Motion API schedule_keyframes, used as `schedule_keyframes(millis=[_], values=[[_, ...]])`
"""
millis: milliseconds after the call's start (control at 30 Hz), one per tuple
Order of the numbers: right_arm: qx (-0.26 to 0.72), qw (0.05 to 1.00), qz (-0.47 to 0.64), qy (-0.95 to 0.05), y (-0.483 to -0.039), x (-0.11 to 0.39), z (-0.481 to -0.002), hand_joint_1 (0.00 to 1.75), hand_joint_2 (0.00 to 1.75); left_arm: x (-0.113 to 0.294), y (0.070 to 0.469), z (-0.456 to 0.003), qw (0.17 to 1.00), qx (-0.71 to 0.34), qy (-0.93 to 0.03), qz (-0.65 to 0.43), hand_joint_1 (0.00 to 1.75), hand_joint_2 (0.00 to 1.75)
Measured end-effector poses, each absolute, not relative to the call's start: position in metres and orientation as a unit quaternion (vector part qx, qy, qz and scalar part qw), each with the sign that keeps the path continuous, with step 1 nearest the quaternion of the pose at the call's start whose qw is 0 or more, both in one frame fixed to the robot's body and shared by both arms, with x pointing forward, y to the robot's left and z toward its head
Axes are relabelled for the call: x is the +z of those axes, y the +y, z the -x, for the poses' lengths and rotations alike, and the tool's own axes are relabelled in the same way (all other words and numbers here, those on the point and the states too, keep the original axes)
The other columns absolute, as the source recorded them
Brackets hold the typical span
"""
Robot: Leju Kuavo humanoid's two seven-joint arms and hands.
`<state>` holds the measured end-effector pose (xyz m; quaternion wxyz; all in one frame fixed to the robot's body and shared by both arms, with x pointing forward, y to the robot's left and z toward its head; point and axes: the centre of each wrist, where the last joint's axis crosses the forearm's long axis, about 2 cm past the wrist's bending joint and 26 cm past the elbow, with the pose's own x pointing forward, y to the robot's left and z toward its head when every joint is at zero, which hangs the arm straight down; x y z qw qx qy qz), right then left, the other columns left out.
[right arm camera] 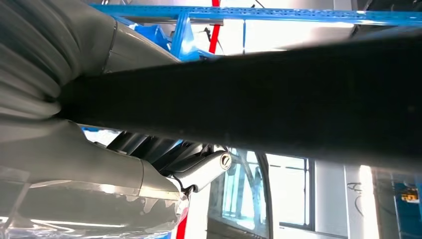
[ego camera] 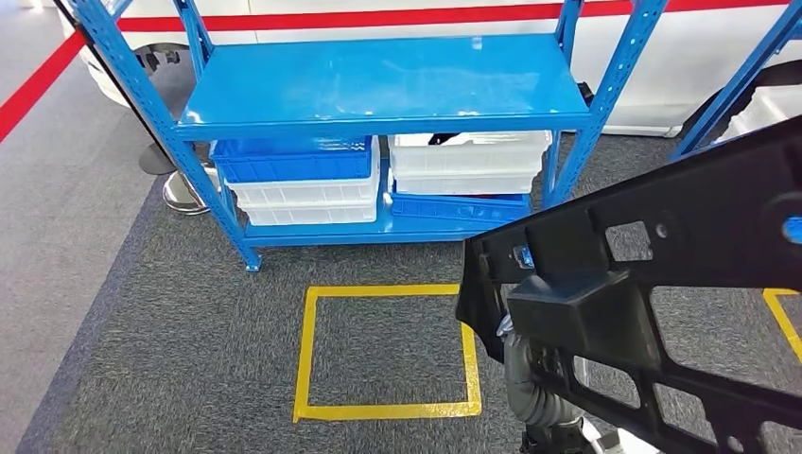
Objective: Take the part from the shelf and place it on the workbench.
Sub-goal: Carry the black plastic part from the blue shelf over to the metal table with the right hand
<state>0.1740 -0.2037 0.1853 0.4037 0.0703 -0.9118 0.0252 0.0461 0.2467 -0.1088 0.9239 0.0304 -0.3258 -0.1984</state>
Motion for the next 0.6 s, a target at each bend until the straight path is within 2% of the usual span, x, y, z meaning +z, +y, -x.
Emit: schedule_keyframes(millis=[600], values=[[0.019,0.402,-0.056,-0.914,-0.2064,0.1853,-0.1705,1.75,1.75,-0.1092,0.2502,-0.0449,0.923,-0.205,-0.323,-0.029,0.0,1.75]])
